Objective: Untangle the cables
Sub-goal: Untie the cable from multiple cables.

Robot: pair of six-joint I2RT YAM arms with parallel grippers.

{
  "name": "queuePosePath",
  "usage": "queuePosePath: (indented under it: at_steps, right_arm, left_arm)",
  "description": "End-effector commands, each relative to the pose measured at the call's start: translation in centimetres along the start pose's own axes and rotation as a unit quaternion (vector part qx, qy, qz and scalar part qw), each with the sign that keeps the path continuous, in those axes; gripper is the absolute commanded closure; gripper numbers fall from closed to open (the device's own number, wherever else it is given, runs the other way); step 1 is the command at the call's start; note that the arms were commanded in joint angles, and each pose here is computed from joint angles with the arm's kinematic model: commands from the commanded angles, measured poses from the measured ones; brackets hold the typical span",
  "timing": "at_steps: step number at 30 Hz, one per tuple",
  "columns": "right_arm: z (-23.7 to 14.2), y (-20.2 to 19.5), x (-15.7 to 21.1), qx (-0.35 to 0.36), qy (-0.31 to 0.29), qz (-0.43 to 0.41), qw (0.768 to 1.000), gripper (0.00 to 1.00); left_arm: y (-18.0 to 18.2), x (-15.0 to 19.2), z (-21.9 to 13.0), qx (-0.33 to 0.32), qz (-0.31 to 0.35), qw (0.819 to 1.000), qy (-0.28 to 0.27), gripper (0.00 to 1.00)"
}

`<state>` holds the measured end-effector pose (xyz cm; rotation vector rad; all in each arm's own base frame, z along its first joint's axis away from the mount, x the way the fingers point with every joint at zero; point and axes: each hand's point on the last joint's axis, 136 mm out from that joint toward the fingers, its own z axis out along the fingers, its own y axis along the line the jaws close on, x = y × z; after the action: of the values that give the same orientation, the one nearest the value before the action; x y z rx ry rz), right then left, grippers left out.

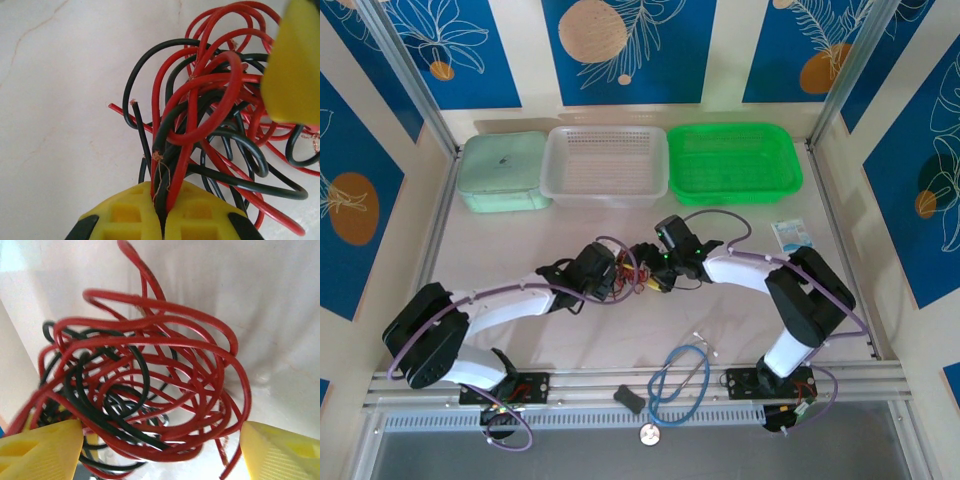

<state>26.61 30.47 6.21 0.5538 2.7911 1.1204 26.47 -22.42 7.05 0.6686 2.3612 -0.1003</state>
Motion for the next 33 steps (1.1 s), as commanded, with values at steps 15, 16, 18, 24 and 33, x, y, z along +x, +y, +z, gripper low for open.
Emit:
queuePosePath:
  at_steps: [15, 16, 18, 24, 33]
  right_arm:
    - [0.5, -2.0, -2.2, 0.066, -0.073, -0.004, 0.995, 1.00]
    - [-0.3, -2.2, -2.4, 0.083, -0.086, -0.030, 0.992, 1.00]
    - [-1.7, -2.7, -2.8, 0.118, -0.105, -0.077, 0.984, 1.00]
    - [-4.9, -5.0, -3.6, 0.214, -0.147, -0.204, 0.944, 1.00]
    - [-5.7, -6.7, -4.4, 0.254, -0.158, -0.287, 0.910, 1.00]
  left_arm:
    - [-0.8, 1.7, -2.6, 0.035, -0.007, 0.999, -0.021, 1.00]
    - [-0.5, 1.6, -2.9, 0.029, -0.005, 0.999, -0.022, 1.00]
    - [0.0, 1.5, -3.3, 0.016, 0.002, 1.000, -0.020, 0.98]
    - [0.5, 0.7, -4.3, 0.007, 0.008, 1.000, -0.023, 0.78]
    - [-0.7, 0.0, -5.4, 0.045, 0.001, 0.999, -0.015, 0.43]
